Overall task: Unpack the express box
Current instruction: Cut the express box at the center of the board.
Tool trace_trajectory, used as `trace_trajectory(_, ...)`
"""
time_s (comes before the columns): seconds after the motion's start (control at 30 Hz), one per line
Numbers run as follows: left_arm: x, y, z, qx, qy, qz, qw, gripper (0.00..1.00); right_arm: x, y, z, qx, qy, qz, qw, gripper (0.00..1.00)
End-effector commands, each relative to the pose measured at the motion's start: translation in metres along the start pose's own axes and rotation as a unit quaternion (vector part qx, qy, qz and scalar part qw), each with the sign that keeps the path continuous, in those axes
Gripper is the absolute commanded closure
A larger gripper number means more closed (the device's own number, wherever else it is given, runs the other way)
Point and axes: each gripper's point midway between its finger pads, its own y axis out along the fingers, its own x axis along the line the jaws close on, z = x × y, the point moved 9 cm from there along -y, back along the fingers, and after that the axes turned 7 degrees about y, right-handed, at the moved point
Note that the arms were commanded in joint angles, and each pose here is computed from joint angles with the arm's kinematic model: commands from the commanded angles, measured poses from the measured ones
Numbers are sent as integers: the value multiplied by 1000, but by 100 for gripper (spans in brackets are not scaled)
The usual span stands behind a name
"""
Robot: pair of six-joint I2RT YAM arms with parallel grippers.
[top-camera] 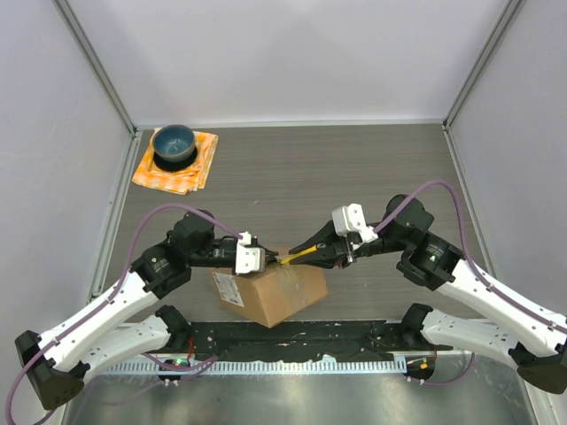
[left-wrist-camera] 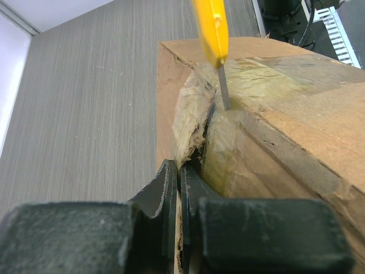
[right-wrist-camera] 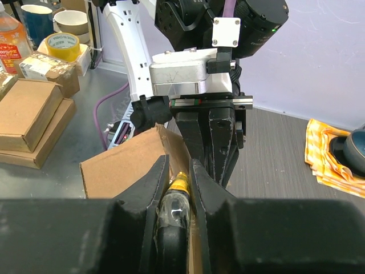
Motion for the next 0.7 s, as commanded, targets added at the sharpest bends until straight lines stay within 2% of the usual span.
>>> trace_trajectory(0.0, -1, 2, 7, 9, -9, -5, 1000, 100, 7, -9, -32, -34, -42, 10, 998, 99)
trace_trajectory(0.67, 1, 1, 6, 8, -5, -12, 1000, 100, 5, -1, -15, -20, 1, -15, 1000, 99)
